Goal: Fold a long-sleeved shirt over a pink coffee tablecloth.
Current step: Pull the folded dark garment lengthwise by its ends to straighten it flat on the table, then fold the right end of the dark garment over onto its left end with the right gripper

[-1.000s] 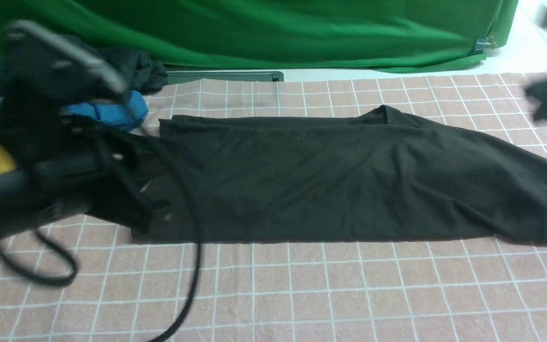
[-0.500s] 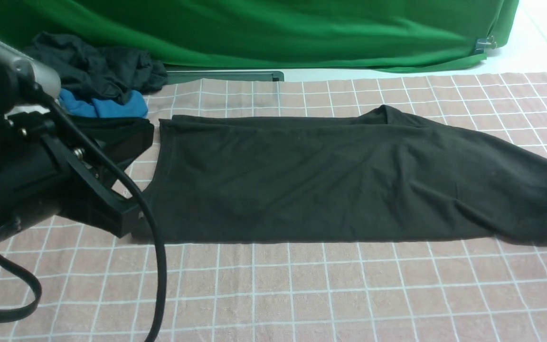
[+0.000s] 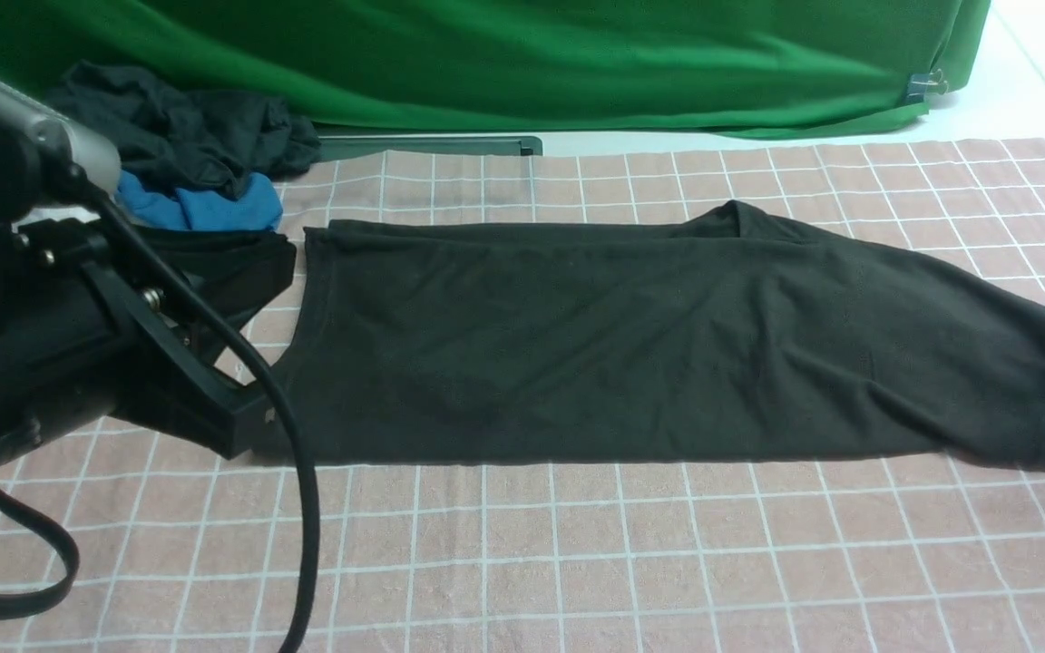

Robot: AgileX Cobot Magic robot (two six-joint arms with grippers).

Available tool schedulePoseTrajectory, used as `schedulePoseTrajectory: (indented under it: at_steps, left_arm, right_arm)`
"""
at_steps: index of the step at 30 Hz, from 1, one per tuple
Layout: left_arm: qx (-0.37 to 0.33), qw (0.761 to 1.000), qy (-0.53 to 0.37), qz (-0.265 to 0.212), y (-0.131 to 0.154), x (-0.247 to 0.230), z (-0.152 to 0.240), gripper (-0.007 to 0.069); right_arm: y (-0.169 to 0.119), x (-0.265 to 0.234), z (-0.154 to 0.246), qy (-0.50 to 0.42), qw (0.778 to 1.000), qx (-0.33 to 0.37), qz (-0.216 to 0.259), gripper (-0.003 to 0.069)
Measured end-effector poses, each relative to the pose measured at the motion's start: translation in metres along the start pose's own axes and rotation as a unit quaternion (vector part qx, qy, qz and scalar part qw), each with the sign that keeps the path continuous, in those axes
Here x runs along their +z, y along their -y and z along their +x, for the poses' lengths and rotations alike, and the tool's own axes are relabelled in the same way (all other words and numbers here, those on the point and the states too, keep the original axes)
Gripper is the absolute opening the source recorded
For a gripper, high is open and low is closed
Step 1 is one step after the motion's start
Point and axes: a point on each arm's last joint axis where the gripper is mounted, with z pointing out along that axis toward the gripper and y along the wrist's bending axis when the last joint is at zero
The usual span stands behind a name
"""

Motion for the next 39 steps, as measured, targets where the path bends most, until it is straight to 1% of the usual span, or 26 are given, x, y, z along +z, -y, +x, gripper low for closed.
schedulePoseTrajectory:
  at_steps: [5, 6, 9, 12, 14, 16, 18, 20, 21, 23, 25, 26, 27, 29, 30, 33, 34, 35, 37, 39]
  left_arm:
    - [0.0, 1.0, -0.002, 0.001, 0.0, 0.0, 0.0, 0.0015]
    - [0.0, 1.0, -0.003, 0.002, 0.0, 0.0, 0.001, 0.0015]
    - [0.0, 1.0, -0.006, 0.003, 0.001, 0.0, 0.001, 0.0015]
    - [0.0, 1.0, -0.006, 0.005, 0.001, -0.002, 0.001, 0.0015]
    - [0.001, 1.0, -0.004, 0.005, 0.001, -0.004, 0.001, 0.0015]
    - [0.002, 1.0, 0.004, 0.004, 0.002, -0.008, -0.001, 0.0015]
    - [0.002, 1.0, 0.01, 0.003, 0.002, -0.011, -0.002, 0.0016]
    - [0.003, 1.0, 0.013, 0.003, 0.002, -0.013, -0.002, 0.0016]
    - [0.003, 1.0, 0.013, 0.003, 0.002, -0.013, -0.003, 0.0016]
    - [0.003, 1.0, 0.013, 0.003, 0.002, -0.013, -0.003, 0.0016]
    - [0.003, 1.0, 0.013, 0.003, 0.002, -0.013, -0.003, 0.0017]
    - [0.003, 1.0, 0.013, 0.003, 0.002, -0.013, -0.003, 0.0017]
    - [0.003, 1.0, 0.013, 0.003, 0.002, -0.013, -0.003, 0.0016]
    - [0.003, 1.0, 0.013, 0.003, 0.002, -0.013, -0.003, 0.0016]
    - [0.003, 1.0, 0.013, 0.003, 0.002, -0.013, -0.003, 0.0016]
    - [0.004, 1.0, 0.013, 0.002, 0.002, -0.013, -0.002, 0.0016]
    - [0.005, 1.0, 0.013, 0.002, 0.002, -0.013, -0.002, 0.0016]
    - [0.012, 1.0, 0.012, 0.0, 0.001, -0.013, -0.002, 0.0016]
    - [0.029, 1.0, 0.01, -0.005, 0.0, -0.013, -0.002, 0.0016]
    - [0.035, 0.999, 0.009, -0.007, 0.0, -0.013, -0.002, 0.0016]
  right_arm:
    - [0.0, 0.0, 0.001, -0.005, 1.0, -0.025, -0.002, 0.0105]
    - [0.0, -0.001, 0.001, -0.006, 0.999, -0.032, -0.002, 0.0079]
    - [0.0, -0.012, 0.001, -0.005, 0.999, -0.044, 0.001, 0.0064]
    - [0.003, -0.048, -0.002, 0.027, 0.997, -0.062, 0.025, 0.0062]
    - [0.004, -0.06, -0.002, 0.036, 0.997, -0.064, 0.037, 0.0062]
    - [0.009, -0.1, 0.001, 0.066, 0.993, -0.063, 0.076, 0.0062]
    - [0.013, -0.129, 0.005, 0.093, 0.989, -0.059, 0.103, 0.0062]
    - [0.013, -0.156, 0.01, 0.125, 0.985, -0.05, 0.112, 0.0062]
    - [0.011, -0.165, 0.012, 0.138, 0.983, -0.045, 0.109, 0.0062]
    - [0.004, -0.184, 0.016, 0.165, 0.981, -0.038, 0.09, 0.0062]
    - [-0.011, -0.203, 0.018, 0.196, 0.978, -0.041, 0.052, 0.0061]
    - [-0.013, -0.205, 0.018, 0.2, 0.978, -0.039, 0.043, 0.0061]
    - [-0.028, -0.216, 0.018, 0.219, 0.974, -0.052, 0.008, 0.0061]
    - [-0.049, -0.227, 0.017, 0.237, 0.968, -0.069, -0.045, 0.006]
    - [-0.072, -0.235, 0.016, 0.249, 0.959, -0.09, -0.101, 0.0059]
    - [-0.109, -0.24, 0.017, 0.25, 0.942, -0.123, -0.187, 0.0059]
    - [-0.115, -0.241, 0.017, 0.249, 0.939, -0.125, -0.204, 0.0059]
    - [-0.134, -0.239, 0.017, 0.242, 0.93, -0.145, -0.238, 0.0059]
    - [-0.164, -0.234, 0.016, 0.227, 0.915, -0.17, -0.286, 0.0059]
    - [-0.186, -0.227, 0.016, 0.212, 0.907, -0.187, -0.312, 0.0059]
